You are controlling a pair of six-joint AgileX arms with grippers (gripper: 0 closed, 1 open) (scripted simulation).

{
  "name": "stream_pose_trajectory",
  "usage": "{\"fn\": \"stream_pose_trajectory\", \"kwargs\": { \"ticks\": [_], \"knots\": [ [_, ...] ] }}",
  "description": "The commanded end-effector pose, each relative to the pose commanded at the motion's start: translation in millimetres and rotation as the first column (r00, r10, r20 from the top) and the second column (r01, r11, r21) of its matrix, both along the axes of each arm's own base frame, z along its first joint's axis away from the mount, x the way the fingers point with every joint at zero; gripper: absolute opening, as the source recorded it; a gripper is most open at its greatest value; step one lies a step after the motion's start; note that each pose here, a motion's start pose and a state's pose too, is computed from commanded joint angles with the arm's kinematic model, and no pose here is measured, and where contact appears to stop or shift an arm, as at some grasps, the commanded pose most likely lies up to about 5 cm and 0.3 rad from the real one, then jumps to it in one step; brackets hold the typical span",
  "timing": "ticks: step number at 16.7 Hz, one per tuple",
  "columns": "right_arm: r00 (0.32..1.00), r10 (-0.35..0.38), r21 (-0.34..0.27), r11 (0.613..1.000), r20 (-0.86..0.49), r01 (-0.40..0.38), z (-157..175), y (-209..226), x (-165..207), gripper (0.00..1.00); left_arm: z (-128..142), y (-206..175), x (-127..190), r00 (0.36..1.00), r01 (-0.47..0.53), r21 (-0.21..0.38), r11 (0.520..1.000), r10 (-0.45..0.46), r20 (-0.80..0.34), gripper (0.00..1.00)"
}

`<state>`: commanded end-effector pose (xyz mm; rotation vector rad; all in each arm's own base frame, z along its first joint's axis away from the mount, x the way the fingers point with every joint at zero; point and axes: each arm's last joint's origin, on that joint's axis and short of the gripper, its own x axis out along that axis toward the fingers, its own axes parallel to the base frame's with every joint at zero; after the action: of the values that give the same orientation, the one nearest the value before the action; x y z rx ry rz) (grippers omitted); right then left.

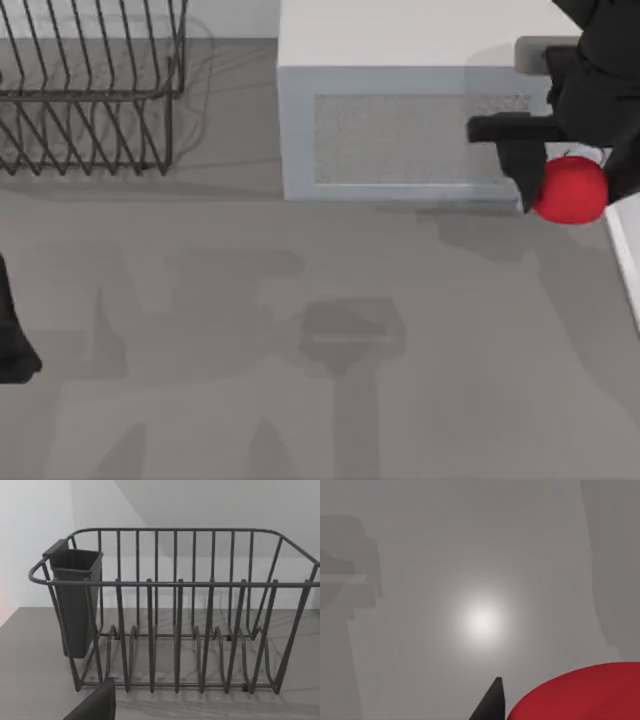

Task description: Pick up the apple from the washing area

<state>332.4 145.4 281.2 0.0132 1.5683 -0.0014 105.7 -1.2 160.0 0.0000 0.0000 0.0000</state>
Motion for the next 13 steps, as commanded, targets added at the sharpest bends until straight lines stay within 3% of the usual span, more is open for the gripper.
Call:
{"fn": "stream_pose_trajectory", "kwargs": {
  "ticks": [3, 6, 13],
  "knots": [
    [1.000, 0.000, -0.007, 1.000, -0.006, 0.000, -6, 56, -58, 0.00, 0, 0, 0, 1.000, 0.000, 0.000, 1.000, 0.000, 0.000, 1.00],
    [1.000, 0.000, -0.009, 1.000, -0.004, 0.000, -10, 78, -99, 0.00, 0, 0, 0, 1.000, 0.000, 0.000, 1.000, 0.000, 0.000, 1.00],
    [1.000, -0.005, -0.010, 1.000, -0.007, 0.005, -13, 82, -110, 0.00, 0, 0, 0, 1.000, 0.000, 0.000, 1.000, 0.000, 0.000, 1.00]
  ]
}}
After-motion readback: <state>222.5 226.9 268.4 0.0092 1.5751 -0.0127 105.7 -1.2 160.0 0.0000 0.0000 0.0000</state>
